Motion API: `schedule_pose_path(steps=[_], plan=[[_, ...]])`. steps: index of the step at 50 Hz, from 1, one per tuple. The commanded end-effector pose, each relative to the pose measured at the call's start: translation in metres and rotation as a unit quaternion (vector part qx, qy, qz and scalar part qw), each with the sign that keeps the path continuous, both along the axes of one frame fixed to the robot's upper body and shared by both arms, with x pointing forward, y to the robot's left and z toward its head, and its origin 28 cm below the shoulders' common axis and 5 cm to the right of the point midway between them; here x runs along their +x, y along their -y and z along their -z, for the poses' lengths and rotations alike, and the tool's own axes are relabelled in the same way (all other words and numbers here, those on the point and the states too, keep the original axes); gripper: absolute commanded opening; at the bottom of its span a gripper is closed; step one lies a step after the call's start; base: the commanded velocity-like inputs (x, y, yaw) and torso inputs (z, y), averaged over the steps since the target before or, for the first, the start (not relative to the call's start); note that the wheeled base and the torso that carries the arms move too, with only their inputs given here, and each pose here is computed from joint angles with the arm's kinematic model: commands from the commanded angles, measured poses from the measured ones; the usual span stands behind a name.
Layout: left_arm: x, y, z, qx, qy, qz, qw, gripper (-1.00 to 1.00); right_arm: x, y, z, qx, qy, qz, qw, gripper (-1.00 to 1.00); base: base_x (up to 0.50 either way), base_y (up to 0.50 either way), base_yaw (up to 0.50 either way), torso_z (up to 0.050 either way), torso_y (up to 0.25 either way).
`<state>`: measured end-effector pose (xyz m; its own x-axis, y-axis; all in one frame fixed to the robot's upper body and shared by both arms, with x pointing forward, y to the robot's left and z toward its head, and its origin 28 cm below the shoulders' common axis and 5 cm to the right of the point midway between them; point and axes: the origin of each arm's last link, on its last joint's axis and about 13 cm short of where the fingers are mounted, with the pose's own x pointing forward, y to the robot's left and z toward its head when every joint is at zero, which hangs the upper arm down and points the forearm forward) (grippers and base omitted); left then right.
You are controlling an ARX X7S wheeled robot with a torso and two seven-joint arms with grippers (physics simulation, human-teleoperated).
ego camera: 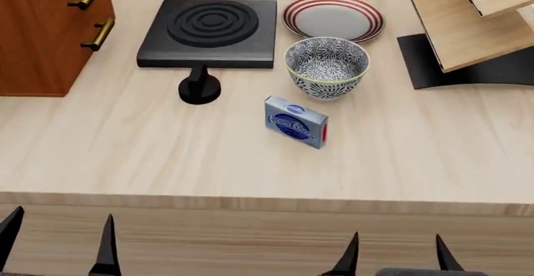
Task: Pick up the cream cheese and put it in the bowl.
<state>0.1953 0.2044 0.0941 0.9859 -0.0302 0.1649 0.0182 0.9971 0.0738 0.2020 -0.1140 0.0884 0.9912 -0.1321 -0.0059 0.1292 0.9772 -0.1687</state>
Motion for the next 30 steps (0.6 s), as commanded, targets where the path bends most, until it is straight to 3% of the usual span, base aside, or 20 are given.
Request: schedule_pose_path(steps=[1, 5, 8, 16, 21, 22, 24, 30], plan=[[-0.002, -0.001, -0.010, -0.002, 0.012, -0.002, 1.000, 1.00, -0.002, 0.003, -0.017, -0.011, 0.013, 0.008, 1.000, 1.00, 0.00, 0.00, 0.00, 0.000, 0.000], [0.000, -0.001, -0.013, -0.019, 0.010, -0.003, 1.000, 1.00, -0.001, 0.005, -0.022, -0.006, 0.020, 0.007, 1.000, 1.00, 0.00, 0.00, 0.00, 0.000, 0.000], [0.000, -0.001, -0.016, 0.030, -0.002, -0.013, 0.999, 1.00, -0.001, 0.005, -0.020, -0.007, 0.023, 0.007, 1.000, 1.00, 0.00, 0.00, 0.00, 0.000, 0.000], [0.000, -0.003, -0.025, -0.002, 0.019, -0.011, 1.000, 1.00, 0.000, 0.005, -0.018, -0.020, 0.027, 0.008, 0.999, 1.00, 0.00, 0.00, 0.00, 0.000, 0.000], [0.001, -0.003, -0.028, 0.003, 0.020, -0.016, 1.000, 1.00, 0.000, 0.004, -0.017, -0.018, 0.026, 0.002, 0.999, 1.00, 0.00, 0.00, 0.00, 0.000, 0.000], [0.012, -0.003, 0.012, 0.008, -0.070, -0.013, 0.997, 1.00, 0.009, 0.003, 0.000, -0.023, 0.028, -0.011, 0.999, 1.00, 0.00, 0.00, 0.00, 0.000, 0.000], [0.000, -0.003, -0.028, -0.002, 0.020, -0.008, 1.000, 1.00, -0.001, 0.004, -0.018, -0.014, 0.027, 0.002, 1.000, 1.00, 0.00, 0.00, 0.00, 0.000, 0.000], [0.000, -0.001, -0.029, 0.003, 0.021, -0.007, 1.000, 1.00, -0.001, 0.004, -0.018, -0.014, 0.033, -0.006, 0.999, 1.00, 0.00, 0.00, 0.00, 0.000, 0.000]])
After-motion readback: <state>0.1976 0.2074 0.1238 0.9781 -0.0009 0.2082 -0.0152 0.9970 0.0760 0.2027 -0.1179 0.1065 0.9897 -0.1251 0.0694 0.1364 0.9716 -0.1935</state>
